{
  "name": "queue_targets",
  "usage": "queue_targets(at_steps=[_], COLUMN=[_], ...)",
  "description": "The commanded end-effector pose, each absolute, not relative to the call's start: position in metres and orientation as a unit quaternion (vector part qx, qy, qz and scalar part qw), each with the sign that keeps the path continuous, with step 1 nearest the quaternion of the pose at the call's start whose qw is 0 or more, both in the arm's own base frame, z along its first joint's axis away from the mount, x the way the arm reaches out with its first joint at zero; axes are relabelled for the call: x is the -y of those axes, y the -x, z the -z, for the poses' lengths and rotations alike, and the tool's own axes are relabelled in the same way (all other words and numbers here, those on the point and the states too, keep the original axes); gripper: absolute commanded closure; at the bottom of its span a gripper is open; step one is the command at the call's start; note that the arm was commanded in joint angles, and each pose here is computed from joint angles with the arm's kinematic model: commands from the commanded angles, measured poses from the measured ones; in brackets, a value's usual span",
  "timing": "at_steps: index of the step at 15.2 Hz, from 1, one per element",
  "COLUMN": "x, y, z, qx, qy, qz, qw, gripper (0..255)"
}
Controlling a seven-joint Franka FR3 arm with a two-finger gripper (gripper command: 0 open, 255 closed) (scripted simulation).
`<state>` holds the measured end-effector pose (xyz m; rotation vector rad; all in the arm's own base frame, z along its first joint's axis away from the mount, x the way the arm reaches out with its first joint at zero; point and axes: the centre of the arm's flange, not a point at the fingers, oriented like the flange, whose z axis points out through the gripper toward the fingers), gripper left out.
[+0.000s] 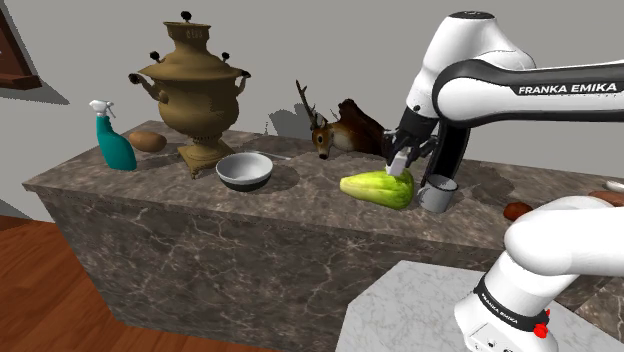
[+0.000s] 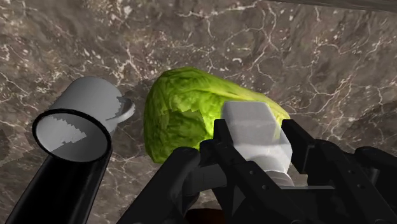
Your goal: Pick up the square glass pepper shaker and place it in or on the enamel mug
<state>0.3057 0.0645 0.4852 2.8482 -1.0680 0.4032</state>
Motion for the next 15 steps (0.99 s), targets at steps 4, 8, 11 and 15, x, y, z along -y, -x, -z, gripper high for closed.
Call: queue_targets(at_steps=[4, 8, 11, 15], x=[-0.027, 0.023, 0.062, 0.112], y=[-0.294, -0.279, -0.268, -0.254], z=[-0.493, -0.494, -0.494, -0.494], qx=[0.348, 0.348, 0.348, 0.348], qy=[-0.928, -0.928, -0.928, -0.928], qz=[-0.131, -0.131, -0.131, -0.131], qw=[0.037, 0.037, 0.037, 0.037], gripper=[255, 255, 255, 255])
